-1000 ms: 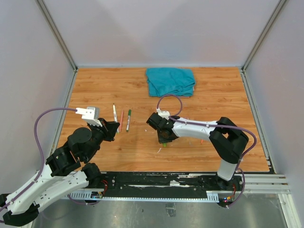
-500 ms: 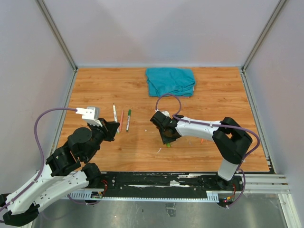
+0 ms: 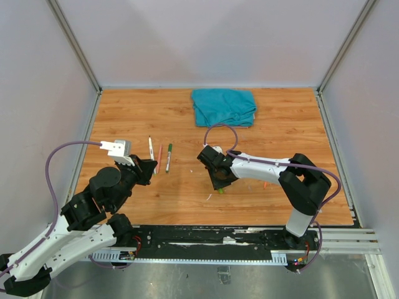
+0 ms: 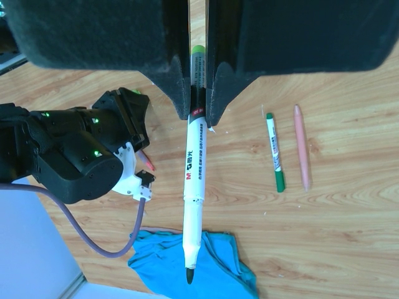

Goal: Insert the pens into the pen caps
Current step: Insert the pen cap onto the pen.

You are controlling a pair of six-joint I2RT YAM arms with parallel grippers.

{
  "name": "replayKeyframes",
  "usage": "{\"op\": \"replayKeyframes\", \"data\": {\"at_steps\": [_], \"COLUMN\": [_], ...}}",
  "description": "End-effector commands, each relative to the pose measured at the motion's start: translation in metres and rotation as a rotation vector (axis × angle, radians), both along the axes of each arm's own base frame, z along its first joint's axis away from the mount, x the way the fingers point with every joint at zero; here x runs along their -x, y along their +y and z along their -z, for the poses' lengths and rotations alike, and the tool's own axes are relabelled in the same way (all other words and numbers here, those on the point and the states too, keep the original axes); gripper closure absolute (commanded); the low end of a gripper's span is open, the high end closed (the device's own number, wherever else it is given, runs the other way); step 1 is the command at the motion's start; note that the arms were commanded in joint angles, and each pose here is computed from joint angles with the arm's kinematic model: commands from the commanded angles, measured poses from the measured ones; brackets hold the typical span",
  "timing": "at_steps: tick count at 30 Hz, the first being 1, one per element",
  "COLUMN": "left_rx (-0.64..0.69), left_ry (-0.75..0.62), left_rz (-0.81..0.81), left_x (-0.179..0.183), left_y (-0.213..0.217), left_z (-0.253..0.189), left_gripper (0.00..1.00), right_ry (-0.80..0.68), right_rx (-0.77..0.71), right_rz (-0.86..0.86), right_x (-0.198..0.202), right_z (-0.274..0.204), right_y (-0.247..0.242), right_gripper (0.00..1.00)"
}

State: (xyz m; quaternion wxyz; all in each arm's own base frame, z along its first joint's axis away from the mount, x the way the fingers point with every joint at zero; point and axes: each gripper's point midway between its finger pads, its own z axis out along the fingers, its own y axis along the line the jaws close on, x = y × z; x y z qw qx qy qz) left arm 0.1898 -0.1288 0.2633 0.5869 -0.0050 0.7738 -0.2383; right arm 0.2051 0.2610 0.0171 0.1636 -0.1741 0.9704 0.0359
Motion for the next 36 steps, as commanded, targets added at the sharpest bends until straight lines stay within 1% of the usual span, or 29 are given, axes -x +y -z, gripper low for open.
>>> {"op": "replayKeyframes", "data": {"at_steps": [1, 8, 9, 11, 12, 17, 21, 25, 27, 30, 33, 36], "left_rx": [0.002, -0.037, -0.042, -0.052, -0.054, -0.049, -0.039, -0.04, -0.039, -0.023, -0.009, 0.001], "left_ry": [-0.016, 0.025, 0.034, 0.055, 0.068, 0.124, 0.137, 0.142, 0.146, 0.154, 0.163, 0.182], "left_rz": [-0.013, -0.024, -0.017, -0.007, -0.006, 0.039, 0.059, 0.072, 0.084, 0.122, 0.158, 0.178], "left_x": [-0.003, -0.008, -0.009, -0.011, -0.012, -0.016, -0.019, -0.021, -0.022, -0.02, -0.018, -0.017], "left_y": [0.001, -0.004, -0.007, -0.013, -0.016, -0.037, -0.047, -0.054, -0.058, -0.068, -0.076, -0.082], "left_z": [-0.003, 0.01, 0.013, 0.019, 0.024, 0.049, 0.059, 0.068, 0.072, 0.078, 0.084, 0.095], "left_gripper": [0.99, 1.0, 0.99, 1.0, 1.0, 0.99, 0.99, 0.96, 0.99, 0.99, 1.0, 0.99], "right_ry": [0.052, -0.007, -0.019, -0.04, -0.052, -0.104, -0.101, -0.101, -0.111, -0.125, -0.155, -0.201], "right_rx": [0.066, 0.019, 0.019, 0.012, 0.007, -0.046, -0.111, -0.189, -0.218, -0.25, -0.276, -0.417], "right_rz": [0.011, -0.036, -0.043, -0.07, -0.084, -0.13, -0.133, -0.119, -0.103, -0.062, 0.021, 0.095], "right_x": [0.011, 0.006, 0.005, 0.002, 0.002, -0.005, -0.01, -0.016, -0.021, -0.028, -0.037, -0.046], "right_z": [0.011, 0.001, -0.002, -0.007, -0.009, -0.024, -0.03, -0.038, -0.042, -0.047, -0.05, -0.053], "right_y": [-0.017, -0.015, -0.016, -0.016, -0.016, -0.015, -0.017, -0.02, -0.022, -0.029, -0.041, -0.046], "right_gripper": [0.77, 0.82, 0.86, 0.98, 0.99, 0.99, 0.99, 0.99, 0.99, 0.99, 0.99, 0.99]}}
